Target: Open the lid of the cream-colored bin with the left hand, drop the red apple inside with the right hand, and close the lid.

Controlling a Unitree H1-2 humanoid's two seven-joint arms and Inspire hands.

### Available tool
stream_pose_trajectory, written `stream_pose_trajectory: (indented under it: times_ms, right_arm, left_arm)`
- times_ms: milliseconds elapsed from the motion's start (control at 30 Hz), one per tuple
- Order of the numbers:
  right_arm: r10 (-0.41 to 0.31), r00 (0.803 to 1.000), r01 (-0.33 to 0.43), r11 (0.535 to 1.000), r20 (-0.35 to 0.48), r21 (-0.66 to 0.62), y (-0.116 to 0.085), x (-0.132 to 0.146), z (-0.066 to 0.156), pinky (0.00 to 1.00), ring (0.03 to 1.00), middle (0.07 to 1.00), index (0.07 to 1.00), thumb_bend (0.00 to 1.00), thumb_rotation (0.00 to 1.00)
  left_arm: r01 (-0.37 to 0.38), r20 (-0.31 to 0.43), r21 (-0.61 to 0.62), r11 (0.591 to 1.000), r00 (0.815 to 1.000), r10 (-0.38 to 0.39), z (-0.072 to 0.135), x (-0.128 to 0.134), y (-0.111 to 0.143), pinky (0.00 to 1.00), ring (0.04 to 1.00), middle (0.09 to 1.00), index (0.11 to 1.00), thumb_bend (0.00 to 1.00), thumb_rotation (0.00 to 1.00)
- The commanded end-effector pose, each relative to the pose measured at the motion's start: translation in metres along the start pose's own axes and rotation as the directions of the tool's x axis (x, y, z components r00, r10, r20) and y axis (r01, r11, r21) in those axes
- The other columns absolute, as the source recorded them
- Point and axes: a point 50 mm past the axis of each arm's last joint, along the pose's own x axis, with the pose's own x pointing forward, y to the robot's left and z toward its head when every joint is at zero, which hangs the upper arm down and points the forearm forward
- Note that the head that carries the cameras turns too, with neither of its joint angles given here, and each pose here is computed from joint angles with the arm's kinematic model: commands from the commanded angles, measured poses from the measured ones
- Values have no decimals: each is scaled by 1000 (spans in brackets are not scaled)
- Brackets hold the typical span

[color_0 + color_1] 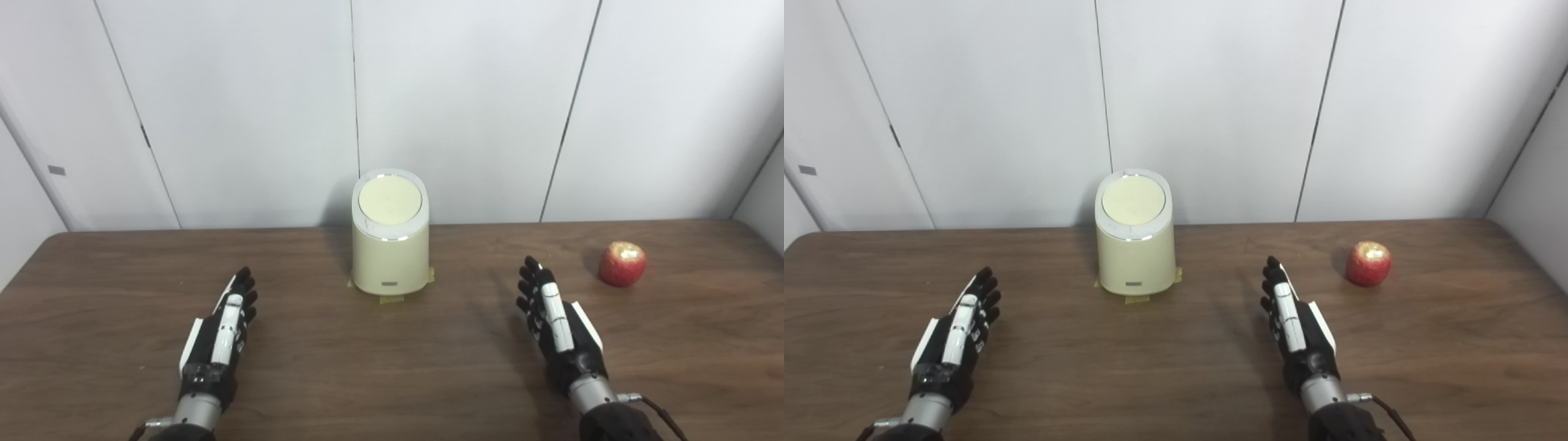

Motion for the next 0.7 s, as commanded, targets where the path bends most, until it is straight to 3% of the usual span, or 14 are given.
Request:
stream_pose_trajectory:
  times_ms: [0, 233, 500, 667]
  right_arm:
    - [15, 996, -14, 1000, 86, -7, 1, 8, 17, 980, 1000, 1000, 997, 519, 1000]
    - [6, 996, -6, 1000, 89, 7, 4, 12, 14, 979, 998, 1000, 994, 503, 1000]
    - [4, 997, -5, 1000, 80, 11, 10, 15, 15, 997, 1000, 1000, 984, 557, 1000]
    - [5, 997, -6, 1000, 79, 6, 10, 12, 14, 992, 1000, 1000, 985, 562, 1000]
  left_arm:
    - [20, 91, 7, 1000, 996, -20, 21, 8, -2, 1000, 982, 983, 981, 372, 899]
    - [28, 90, 13, 1000, 996, -29, 17, 13, 3, 1000, 991, 985, 983, 373, 908]
    - [31, 92, 20, 999, 995, -33, 18, 15, 5, 1000, 994, 983, 985, 375, 922]
    - [47, 99, 40, 998, 994, -51, 17, 14, 3, 1000, 989, 993, 995, 400, 823]
